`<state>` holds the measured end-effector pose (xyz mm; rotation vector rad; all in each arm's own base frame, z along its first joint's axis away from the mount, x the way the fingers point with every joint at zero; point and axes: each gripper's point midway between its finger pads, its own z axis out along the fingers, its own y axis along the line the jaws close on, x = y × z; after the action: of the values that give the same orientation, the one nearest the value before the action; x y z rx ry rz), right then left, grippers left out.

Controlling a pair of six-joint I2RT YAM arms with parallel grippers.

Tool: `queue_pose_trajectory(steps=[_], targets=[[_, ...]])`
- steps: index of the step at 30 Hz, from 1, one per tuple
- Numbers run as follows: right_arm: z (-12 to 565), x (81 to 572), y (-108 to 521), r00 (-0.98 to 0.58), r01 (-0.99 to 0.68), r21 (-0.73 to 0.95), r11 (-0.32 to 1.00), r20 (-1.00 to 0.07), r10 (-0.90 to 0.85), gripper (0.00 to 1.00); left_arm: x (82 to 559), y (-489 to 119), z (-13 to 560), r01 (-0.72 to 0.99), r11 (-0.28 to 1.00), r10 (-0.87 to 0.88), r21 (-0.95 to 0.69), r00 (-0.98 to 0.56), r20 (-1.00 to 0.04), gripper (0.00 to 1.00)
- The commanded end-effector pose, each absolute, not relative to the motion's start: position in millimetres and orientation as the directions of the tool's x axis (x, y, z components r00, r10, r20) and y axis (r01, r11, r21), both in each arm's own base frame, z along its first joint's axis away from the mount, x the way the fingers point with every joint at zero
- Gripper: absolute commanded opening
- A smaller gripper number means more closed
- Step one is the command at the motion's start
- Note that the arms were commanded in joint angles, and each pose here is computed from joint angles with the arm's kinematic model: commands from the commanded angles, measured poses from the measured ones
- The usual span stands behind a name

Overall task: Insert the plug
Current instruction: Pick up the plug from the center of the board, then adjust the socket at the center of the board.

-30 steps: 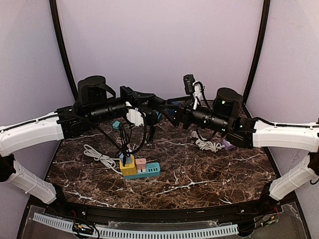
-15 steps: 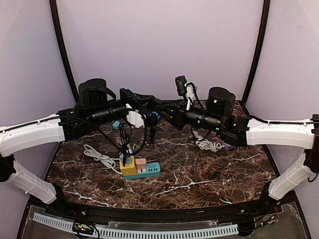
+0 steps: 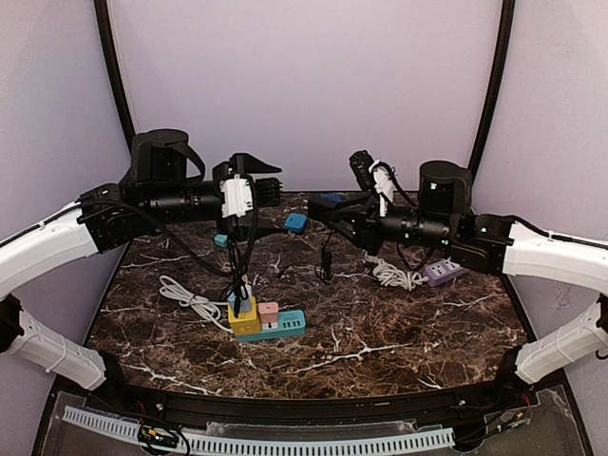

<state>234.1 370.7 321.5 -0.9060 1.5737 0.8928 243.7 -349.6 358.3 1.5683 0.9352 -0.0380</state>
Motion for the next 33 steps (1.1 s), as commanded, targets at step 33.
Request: queue_pose_trajectory(steps=[33], targets=[[48, 201, 408, -0.654, -0.756, 0.512, 0.408, -0.613, -0.443, 0.00, 299, -183, 99, 0.758, 0.652, 0.469, -0.024, -0.428, -0.772, 0.62]])
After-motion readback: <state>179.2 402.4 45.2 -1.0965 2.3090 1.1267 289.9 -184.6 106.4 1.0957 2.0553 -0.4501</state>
